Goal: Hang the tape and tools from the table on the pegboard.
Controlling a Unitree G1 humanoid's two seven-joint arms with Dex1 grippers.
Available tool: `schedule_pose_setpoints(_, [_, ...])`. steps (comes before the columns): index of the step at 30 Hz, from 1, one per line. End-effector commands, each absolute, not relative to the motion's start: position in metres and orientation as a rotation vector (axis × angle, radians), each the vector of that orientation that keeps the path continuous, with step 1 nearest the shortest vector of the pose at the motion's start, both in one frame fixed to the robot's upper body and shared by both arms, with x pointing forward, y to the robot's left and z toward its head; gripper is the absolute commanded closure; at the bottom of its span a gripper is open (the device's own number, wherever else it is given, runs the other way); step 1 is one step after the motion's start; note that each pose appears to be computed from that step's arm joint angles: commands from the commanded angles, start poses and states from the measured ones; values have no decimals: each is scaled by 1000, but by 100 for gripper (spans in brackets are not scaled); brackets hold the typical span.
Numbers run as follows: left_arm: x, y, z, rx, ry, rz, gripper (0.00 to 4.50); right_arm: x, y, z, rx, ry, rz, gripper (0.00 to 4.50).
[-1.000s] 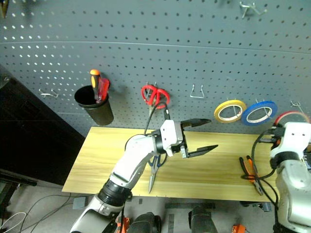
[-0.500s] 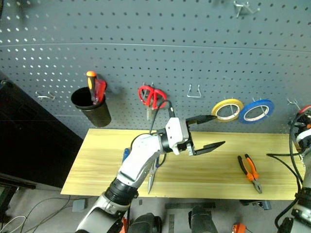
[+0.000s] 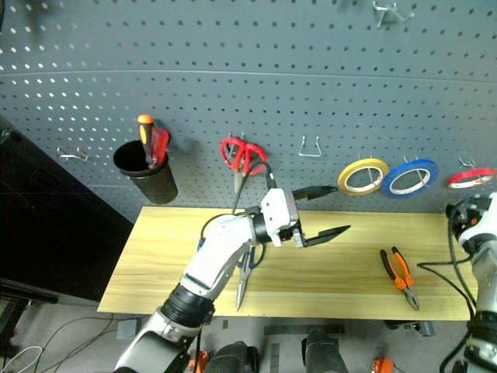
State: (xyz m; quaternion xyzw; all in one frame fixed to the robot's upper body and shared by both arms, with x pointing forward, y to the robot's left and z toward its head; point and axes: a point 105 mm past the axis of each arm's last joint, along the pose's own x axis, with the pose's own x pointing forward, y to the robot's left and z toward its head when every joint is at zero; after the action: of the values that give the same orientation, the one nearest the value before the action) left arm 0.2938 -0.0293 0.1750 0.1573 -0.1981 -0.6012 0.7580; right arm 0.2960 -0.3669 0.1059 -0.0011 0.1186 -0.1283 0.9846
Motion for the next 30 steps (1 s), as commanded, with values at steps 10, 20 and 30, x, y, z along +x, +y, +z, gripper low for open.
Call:
schedule_pose_setpoints(10, [293, 19, 128, 528, -236, -1419, 72, 251, -290, 33, -34, 596, -142, 5])
schedule_pose_setpoints(20, [280, 7, 123, 527, -250, -1457, 72, 272, -311, 0, -145, 731, -92, 5])
schedule_pose_setpoints(30, [277, 7, 122, 520, -244, -1456, 72, 294, -313, -10, -150, 767, 10, 5])
